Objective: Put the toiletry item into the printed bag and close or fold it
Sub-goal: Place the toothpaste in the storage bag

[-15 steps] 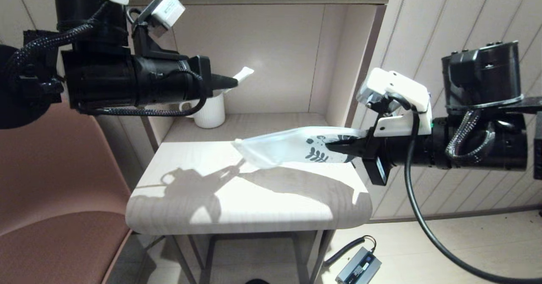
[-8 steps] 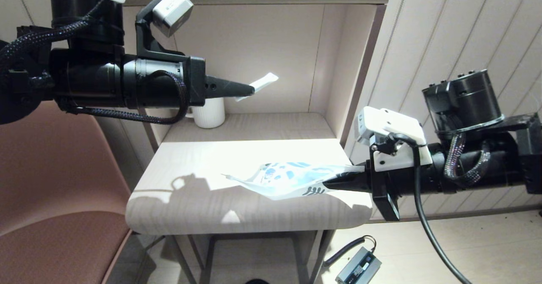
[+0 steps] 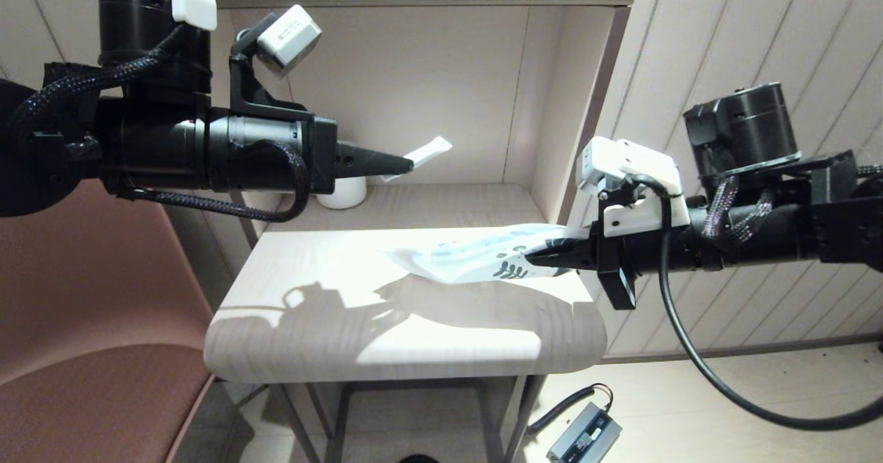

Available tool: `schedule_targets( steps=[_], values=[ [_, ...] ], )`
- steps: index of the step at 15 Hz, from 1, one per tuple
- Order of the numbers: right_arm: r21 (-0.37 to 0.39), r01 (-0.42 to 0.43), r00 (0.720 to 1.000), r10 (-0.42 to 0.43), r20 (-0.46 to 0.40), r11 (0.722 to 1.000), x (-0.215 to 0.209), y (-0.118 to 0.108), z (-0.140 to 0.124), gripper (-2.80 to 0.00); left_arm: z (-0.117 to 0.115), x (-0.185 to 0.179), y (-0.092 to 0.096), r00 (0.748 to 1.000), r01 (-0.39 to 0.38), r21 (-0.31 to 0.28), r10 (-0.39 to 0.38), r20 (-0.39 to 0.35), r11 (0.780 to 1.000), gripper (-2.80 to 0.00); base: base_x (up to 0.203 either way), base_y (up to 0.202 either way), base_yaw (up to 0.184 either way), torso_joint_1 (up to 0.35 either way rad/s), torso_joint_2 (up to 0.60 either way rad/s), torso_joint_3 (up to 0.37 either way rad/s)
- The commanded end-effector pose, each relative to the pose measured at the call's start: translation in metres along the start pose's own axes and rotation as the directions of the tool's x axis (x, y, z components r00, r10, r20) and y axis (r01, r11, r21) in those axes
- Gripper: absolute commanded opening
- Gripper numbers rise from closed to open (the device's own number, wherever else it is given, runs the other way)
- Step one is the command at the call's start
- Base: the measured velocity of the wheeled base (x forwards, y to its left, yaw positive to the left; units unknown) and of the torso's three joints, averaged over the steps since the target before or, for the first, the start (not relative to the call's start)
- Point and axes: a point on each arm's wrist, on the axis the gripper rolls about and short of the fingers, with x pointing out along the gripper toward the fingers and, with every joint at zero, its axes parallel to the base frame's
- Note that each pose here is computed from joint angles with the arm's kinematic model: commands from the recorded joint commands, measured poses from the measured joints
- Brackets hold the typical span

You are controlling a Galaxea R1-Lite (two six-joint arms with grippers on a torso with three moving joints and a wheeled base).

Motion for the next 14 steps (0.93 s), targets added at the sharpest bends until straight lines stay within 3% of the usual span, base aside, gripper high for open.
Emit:
schedule_targets(
  steps=[1,4,7,10,14],
  values=[
    [-0.035,0.026,0.999,-0.024,0.048,0.999,-0.014,0.001,0.016,-2.80,0.009,-0.003,-0.004,1.000,0.008,0.024,-0.009,0.026,1.000,-2.80,0.000,0.000,0.000,0.000,0.00,0.000],
    [-0.042,0.035,0.998,-0.033,0.059,0.998,-0.017,-0.001,0.020,-2.80,0.029,-0.010,-0.013,0.997,0.030,0.081,-0.036,0.066,0.996,-2.80,0.000,0.000,0.000,0.000,0.00,0.000],
    [-0.040,0.028,0.998,-0.025,0.055,0.999,-0.015,0.000,0.019,-2.80,0.026,-0.008,-0.014,0.990,0.141,0.118,-0.139,-0.028,0.983,-2.80,0.000,0.000,0.000,0.000,0.00,0.000],
    [-0.043,0.025,0.998,-0.022,0.058,0.999,-0.015,0.001,0.020,-2.80,0.011,0.000,-0.007,0.955,0.279,0.163,-0.256,-0.149,0.946,-2.80,0.000,0.000,0.000,0.000,0.00,0.000],
    [-0.046,-0.006,0.998,0.009,0.063,0.999,-0.010,0.005,0.021,-2.80,-0.005,0.025,0.006,0.906,0.375,0.219,-0.307,-0.291,0.901,-2.80,0.000,0.000,0.000,0.000,0.00,0.000]
  ],
)
